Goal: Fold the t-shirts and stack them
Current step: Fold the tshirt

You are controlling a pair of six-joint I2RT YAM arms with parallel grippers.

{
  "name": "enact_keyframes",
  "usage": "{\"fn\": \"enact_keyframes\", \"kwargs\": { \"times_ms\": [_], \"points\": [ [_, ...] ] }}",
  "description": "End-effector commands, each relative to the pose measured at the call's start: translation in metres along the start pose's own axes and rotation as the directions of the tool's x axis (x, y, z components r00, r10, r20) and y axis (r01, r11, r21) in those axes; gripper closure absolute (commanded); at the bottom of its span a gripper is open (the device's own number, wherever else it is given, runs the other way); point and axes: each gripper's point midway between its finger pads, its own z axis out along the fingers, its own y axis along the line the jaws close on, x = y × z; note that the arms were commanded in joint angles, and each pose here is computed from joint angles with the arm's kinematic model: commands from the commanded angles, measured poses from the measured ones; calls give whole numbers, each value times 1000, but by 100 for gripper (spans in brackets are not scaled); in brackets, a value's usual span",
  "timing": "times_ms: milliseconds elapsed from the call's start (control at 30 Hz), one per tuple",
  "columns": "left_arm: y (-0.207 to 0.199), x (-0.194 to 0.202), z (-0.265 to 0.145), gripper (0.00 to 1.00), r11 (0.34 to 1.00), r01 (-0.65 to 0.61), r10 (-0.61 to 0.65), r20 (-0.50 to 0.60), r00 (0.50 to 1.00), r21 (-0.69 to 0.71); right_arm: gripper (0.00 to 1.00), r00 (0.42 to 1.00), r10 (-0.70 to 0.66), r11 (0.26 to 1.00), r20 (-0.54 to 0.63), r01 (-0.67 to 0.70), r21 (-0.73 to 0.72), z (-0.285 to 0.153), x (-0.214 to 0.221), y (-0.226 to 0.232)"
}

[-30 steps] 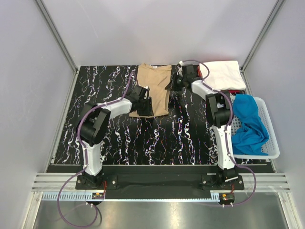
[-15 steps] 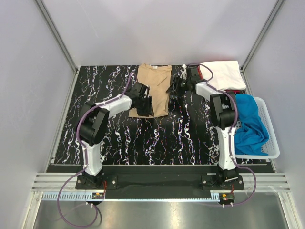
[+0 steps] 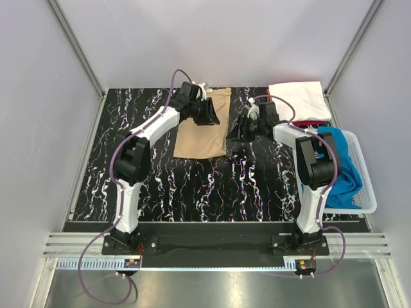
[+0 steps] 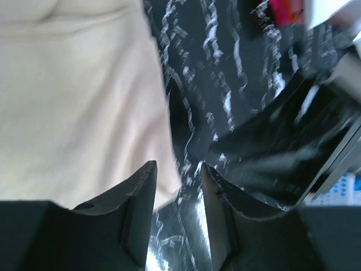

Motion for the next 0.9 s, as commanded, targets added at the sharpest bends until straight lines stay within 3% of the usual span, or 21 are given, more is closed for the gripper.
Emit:
{"fn": "enact_keyframes", "kwargs": {
  "times_ms": [0, 67, 233, 400, 700, 800, 867],
  "points": [
    [-16, -7, 27, 62, 984, 26, -22, -25, 999, 178, 49, 993, -107, 985, 43, 112, -130, 3, -6, 18],
    [-26, -14, 39, 67, 962, 42, -39, -16, 999, 269, 48, 996, -88, 980, 34, 93, -174, 5, 2, 21],
    [-20, -19, 66, 81, 939, 106, -110, -6, 994, 326, 49, 996, -67, 973, 52, 77, -219, 16, 9, 18],
    [-14, -13, 93, 83, 912, 156, -146, -56, 988, 379, 46, 998, -67, 974, 16, 69, -218, 28, 25, 11],
    [4, -8, 110, 83, 920, 183, -174, -57, 983, 346, 45, 996, -86, 979, -6, 83, -184, 43, 44, 12],
    [7, -6, 112, 83, 926, 181, -173, -52, 983, 331, 48, 997, -79, 983, -21, 74, -169, 48, 55, 9],
    [13, -5, 114, 83, 930, 185, -179, -50, 983, 317, 54, 997, -76, 988, -19, 73, -137, 49, 60, 5]
  ]
}}
